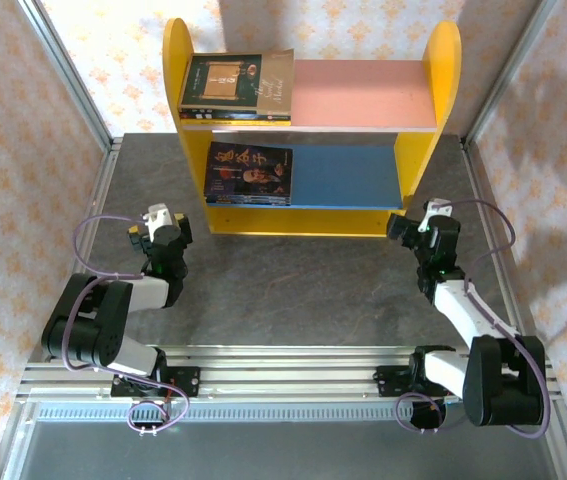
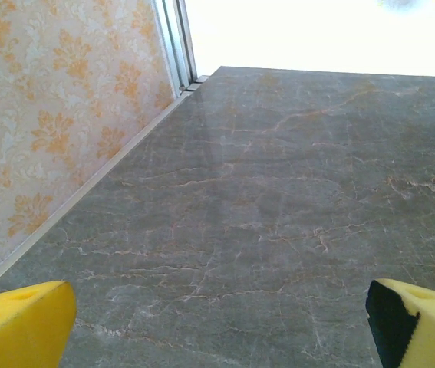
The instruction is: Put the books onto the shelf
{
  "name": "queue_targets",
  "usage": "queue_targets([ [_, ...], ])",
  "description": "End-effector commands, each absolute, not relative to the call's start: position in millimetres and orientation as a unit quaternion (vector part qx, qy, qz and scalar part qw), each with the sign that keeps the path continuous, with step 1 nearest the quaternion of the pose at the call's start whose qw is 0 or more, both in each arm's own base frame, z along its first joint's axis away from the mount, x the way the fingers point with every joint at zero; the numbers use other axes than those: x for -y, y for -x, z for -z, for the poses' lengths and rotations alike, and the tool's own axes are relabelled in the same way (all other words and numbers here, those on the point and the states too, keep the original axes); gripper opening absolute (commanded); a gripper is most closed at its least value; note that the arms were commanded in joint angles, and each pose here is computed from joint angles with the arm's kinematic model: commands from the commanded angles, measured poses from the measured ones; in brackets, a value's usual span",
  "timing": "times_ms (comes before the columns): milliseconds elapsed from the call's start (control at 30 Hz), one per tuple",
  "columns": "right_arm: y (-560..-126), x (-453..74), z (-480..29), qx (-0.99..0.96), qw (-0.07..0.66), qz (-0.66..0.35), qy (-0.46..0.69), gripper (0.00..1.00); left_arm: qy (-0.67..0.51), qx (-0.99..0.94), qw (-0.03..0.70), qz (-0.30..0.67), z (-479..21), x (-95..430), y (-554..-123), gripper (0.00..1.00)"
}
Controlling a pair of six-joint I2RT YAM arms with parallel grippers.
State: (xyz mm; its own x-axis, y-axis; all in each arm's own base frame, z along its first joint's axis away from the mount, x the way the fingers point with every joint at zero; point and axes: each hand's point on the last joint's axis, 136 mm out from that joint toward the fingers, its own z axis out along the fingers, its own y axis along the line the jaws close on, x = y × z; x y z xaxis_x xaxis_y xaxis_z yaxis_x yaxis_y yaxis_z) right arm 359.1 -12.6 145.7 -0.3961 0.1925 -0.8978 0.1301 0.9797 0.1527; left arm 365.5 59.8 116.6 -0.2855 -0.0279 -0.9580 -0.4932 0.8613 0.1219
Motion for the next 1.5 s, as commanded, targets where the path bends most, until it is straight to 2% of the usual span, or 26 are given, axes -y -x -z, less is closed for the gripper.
queue_targets([
  [0,-367,21,-157,-0.808,0.58,-0.018,-0.104,1.0,0.164,-0.768,0.587,-0.197,-123,-61,-371,0.99],
  [433,-372,23,-146,-0.793,0.6,-0.033,-0.104,1.0,0.143,-0.793,0.575,-0.141,-108,-58,-384,0.99],
  [833,-370,19,-127,-0.791,0.603,-0.053,-0.091,1.0,0.145,-0.788,0.582,-0.138,-103,-59,-382,1.0],
  [1467,-397,1,-94,-0.838,0.541,-0.064,-0.046,0.99,0.145,-0.789,0.581,-0.139,-103,-60,-382,1.0],
])
